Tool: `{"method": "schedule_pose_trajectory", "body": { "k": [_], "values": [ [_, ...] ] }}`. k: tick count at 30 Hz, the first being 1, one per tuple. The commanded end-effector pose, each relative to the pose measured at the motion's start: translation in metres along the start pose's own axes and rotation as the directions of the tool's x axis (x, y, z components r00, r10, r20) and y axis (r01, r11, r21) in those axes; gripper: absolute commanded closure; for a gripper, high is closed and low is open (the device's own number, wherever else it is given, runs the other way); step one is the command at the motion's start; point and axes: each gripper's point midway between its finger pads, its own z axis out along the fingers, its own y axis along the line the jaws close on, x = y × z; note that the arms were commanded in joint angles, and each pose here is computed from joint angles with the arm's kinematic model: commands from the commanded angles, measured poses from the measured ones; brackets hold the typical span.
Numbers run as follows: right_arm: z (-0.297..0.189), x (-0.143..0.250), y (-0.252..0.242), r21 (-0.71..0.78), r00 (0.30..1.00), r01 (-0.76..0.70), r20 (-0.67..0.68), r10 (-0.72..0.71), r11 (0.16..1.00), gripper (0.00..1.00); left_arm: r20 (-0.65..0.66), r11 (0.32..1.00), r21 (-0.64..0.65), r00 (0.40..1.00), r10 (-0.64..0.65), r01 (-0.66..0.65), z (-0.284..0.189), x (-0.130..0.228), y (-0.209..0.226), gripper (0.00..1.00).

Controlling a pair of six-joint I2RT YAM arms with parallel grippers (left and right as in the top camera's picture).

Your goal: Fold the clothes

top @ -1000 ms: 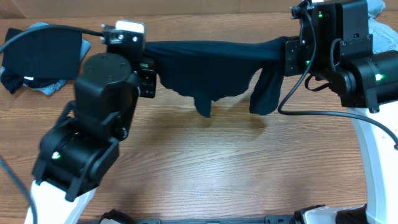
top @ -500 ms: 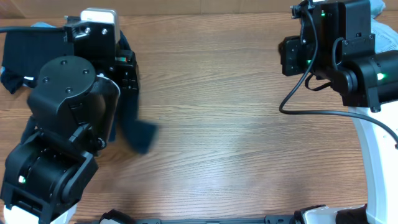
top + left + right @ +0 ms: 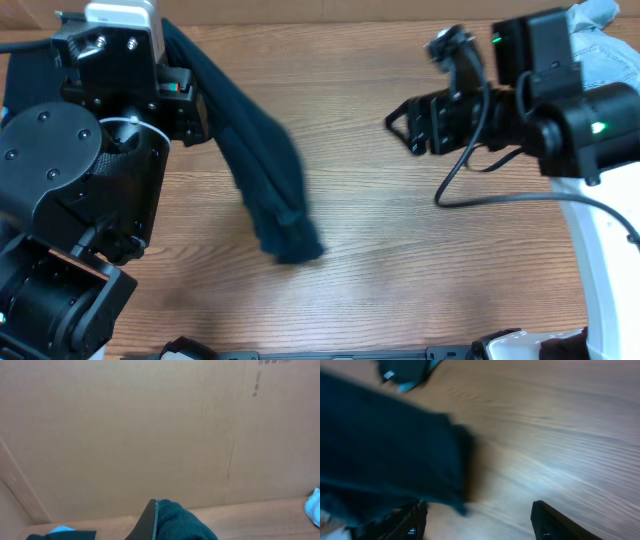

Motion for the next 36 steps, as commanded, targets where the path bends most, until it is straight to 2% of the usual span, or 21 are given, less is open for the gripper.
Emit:
{"method": "schedule_pose_trajectory", "body": {
  "k": [1,7,8,15,23,32,36],
  "values": [
    [-0.005,0.009,0.052,-0.15,0.989,0.149,0.0,-0.151,0.977,0.27,0.026,1.0,-0.022,0.999,0.023,-0.022,0.006,-0.009,0.002,0.96],
    [0.003,0.029,0.097,-0.241,0.965,0.244,-0.039,-0.261,0.939,0.28,0.072,0.998,-0.047,0.997,0.035,-0.032,0.012,-0.021,0.004,0.96],
    [0.005,0.036,0.111,-0.268,0.949,0.291,-0.043,-0.313,0.918,0.28,0.085,0.997,-0.069,0.996,0.039,-0.033,0.012,-0.024,0.007,0.96],
    [0.012,0.049,0.147,-0.329,0.915,0.372,-0.028,-0.402,0.868,0.31,0.094,0.996,-0.091,0.995,0.032,-0.023,0.013,-0.027,0.01,0.96],
    [0.05,0.037,0.149,-0.289,0.954,0.277,-0.033,-0.299,0.916,0.4,0.119,0.991,-0.132,0.993,0.007,0.009,0.01,-0.033,0.014,0.96],
    [0.079,0.014,0.16,-0.302,0.975,0.222,0.046,-0.219,0.927,0.39,0.18,0.966,-0.251,0.984,-0.018,0.064,0.011,-0.047,0.033,0.96],
    [0.09,0.007,0.16,-0.251,0.978,0.206,0.084,-0.191,0.946,0.39,0.187,0.959,-0.273,0.982,-0.024,0.075,0.017,-0.047,0.031,0.96]
  ]
}}
